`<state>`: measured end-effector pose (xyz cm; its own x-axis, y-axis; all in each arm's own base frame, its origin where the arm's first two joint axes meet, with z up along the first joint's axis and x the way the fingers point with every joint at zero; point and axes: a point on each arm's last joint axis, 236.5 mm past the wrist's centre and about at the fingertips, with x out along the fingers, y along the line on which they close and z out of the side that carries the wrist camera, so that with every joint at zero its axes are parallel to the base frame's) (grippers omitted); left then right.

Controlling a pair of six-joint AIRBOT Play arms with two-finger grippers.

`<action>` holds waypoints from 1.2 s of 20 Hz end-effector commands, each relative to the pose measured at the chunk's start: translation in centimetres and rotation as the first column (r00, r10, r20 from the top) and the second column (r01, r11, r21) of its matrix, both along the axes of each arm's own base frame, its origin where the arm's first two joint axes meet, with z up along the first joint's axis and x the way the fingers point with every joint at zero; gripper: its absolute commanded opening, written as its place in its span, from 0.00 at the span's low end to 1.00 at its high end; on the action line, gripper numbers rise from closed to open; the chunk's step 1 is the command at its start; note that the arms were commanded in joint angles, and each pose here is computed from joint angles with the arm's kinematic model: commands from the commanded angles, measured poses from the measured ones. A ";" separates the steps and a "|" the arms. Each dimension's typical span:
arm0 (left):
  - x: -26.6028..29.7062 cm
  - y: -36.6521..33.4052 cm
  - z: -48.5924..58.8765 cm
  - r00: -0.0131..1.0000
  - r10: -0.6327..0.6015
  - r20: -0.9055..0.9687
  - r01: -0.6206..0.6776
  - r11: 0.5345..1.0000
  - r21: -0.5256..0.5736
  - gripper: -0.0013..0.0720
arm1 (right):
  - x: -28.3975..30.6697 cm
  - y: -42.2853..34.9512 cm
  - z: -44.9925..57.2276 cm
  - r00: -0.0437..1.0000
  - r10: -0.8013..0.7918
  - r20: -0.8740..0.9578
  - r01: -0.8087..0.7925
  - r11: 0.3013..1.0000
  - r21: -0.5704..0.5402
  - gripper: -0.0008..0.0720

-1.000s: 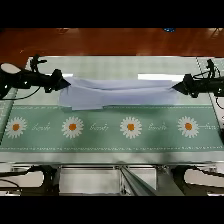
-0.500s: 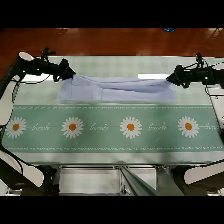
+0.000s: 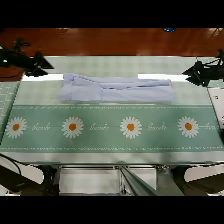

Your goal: Fold the shirts.

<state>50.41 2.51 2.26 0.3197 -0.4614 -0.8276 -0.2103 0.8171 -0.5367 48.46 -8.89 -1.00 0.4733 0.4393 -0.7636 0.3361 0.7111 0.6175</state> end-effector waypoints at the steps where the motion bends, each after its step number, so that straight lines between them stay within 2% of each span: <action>1: -3.6 5.0 3.4 0.999 0.027 0.022 -0.031 0.974 0.226 0.71 | -4.4 -2.4 -2.1 0.988 0.001 -0.156 -0.013 0.997 -0.077 0.57; 6: -8.3 -2.4 3.6 0.981 -0.064 0.185 0.023 0.976 0.216 0.71 | -3.8 1.9 -6.7 0.987 -0.014 -0.162 0.020 0.999 0.038 0.57; 10: -12.8 -7.2 0.1 0.982 -0.137 0.127 0.111 0.974 0.197 0.71 | -2.0 4.9 -8.7 0.987 -0.013 -0.159 0.031 0.993 0.114 0.57; 14: -12.9 -9.5 -0.9 0.978 -0.174 0.115 0.152 0.972 0.181 0.71 | -0.6 8.5 -9.6 0.990 0.038 -0.135 -0.013 0.983 0.183 0.55; 15: -12.6 -10.0 -1.0 0.976 -0.176 0.126 0.152 0.972 0.178 0.71 | -0.2 9.5 -9.2 0.991 0.065 -0.117 -0.043 0.982 0.186 0.50; 17: -12.3 -11.2 -1.1 0.974 -0.184 0.134 0.162 0.974 0.158 0.71 | 0.6 11.5 -7.9 0.988 0.140 -0.071 -0.127 0.978 0.169 0.05; 18: -12.4 -11.7 -1.2 0.972 -0.197 0.130 0.176 0.972 0.155 0.70 | 0.6 12.5 -6.8 0.981 0.185 -0.054 -0.174 0.970 0.168 0.05; 19: -12.6 -12.1 -1.3 0.970 -0.207 0.126 0.187 0.970 0.154 0.58 | 0.4 12.9 -5.5 0.977 0.210 -0.037 -0.202 0.968 0.151 0.05; 21: -12.8 -12.6 -1.3 0.968 -0.221 0.121 0.202 0.968 0.152 0.06 | -0.6 11.8 -2.6 0.969 0.247 -0.021 -0.246 0.969 0.031 0.05; 24: -12.8 -15.4 -0.5 0.962 -0.230 0.147 0.221 0.972 0.076 0.04 | -4.6 9.5 2.5 0.957 0.289 -0.021 -0.288 0.942 -0.170 0.05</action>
<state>37.64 -10.58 1.22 0.3428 -0.4324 -0.8340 0.0436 0.8942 -0.4456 47.05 2.07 -2.15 0.3496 0.5333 -0.7703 0.1630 0.7750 0.6106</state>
